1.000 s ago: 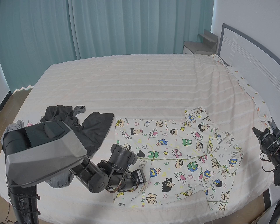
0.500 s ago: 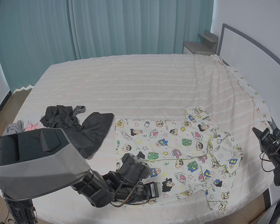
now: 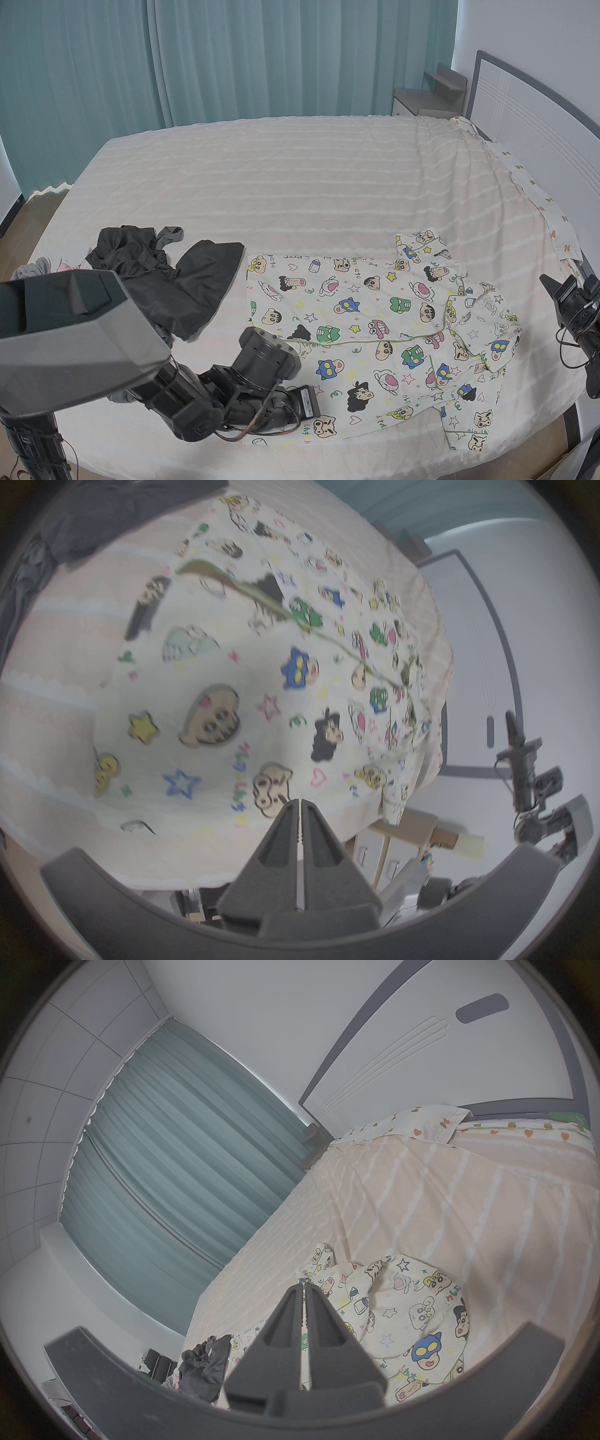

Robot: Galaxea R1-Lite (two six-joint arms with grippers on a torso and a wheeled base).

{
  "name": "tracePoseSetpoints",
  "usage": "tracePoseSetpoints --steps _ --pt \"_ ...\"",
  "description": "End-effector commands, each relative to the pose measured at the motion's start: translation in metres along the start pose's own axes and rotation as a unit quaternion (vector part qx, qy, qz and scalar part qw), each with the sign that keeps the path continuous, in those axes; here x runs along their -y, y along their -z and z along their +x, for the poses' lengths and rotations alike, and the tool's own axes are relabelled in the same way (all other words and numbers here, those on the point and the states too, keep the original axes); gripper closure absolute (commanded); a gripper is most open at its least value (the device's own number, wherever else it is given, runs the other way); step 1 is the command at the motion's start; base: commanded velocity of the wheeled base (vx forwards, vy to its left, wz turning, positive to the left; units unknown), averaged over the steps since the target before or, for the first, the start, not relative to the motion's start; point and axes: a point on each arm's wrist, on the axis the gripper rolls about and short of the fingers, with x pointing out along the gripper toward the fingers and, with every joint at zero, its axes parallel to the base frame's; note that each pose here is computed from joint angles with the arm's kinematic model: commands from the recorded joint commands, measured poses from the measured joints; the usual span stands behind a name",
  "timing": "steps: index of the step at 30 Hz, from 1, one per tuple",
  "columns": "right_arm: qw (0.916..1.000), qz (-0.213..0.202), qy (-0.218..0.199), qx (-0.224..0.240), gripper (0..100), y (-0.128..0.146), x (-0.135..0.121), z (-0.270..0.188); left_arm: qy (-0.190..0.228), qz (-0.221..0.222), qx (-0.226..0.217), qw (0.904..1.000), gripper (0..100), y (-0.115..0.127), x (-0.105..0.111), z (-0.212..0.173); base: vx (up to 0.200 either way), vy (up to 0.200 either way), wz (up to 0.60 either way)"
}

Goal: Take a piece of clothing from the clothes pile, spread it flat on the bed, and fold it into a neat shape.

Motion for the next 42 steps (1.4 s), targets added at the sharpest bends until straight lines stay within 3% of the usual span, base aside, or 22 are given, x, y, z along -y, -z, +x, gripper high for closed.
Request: tracePoseSetpoints --steps 1,5,6,10,16,26,31,36,42 --pt "1.0000 -0.001 -0.002 0.001 100 0.000 0.000 0.001 0.013 -0.028 0.053 0.9981 100 -0.023 -0.017 -0.026 0.000 0.000 0.00" --pt "1.0000 0.000 -0.001 0.000 100 0.001 0.001 0.001 0.002 -0.050 0.077 0.9958 100 -0.037 -0.032 -0.030 0.000 0.000 0.00" --pt "1.0000 0.000 -0.001 0.000 100 0.001 0.001 0.001 0.002 -0.050 0.077 0.9958 0 -0.037 -0.032 -0.030 0.000 0.000 0.00" --pt "1.0000 -0.002 0.001 -0.003 100 0.002 0.002 0.001 -0.006 -0.071 0.096 0.9928 0 -0.052 -0.045 -0.031 0.000 0.000 0.00" --pt "0.9999 -0.006 0.003 -0.009 100 0.004 0.003 0.002 -0.026 -0.081 0.090 0.9922 0 -0.069 -0.057 0.009 0.000 0.000 0.00" --pt "0.9998 -0.005 0.009 -0.016 100 0.007 0.006 0.004 -0.052 -0.052 0.129 0.9889 0 -0.090 -0.046 0.036 0.000 0.000 0.00" --pt "0.9998 -0.007 0.008 -0.017 100 0.008 0.005 0.004 -0.054 -0.048 0.121 0.9901 0 -0.089 -0.042 0.039 0.000 0.000 0.00" --pt "0.9998 -0.007 0.008 -0.017 100 0.008 0.005 0.004 -0.064 -0.035 0.088 0.9935 0 -0.068 -0.035 0.042 0.000 0.000 0.00" --pt "0.9998 -0.007 0.008 -0.017 100 0.008 0.005 0.004 -0.045 -0.034 0.076 0.9955 0 -0.062 -0.027 0.029 0.000 0.000 0.00"
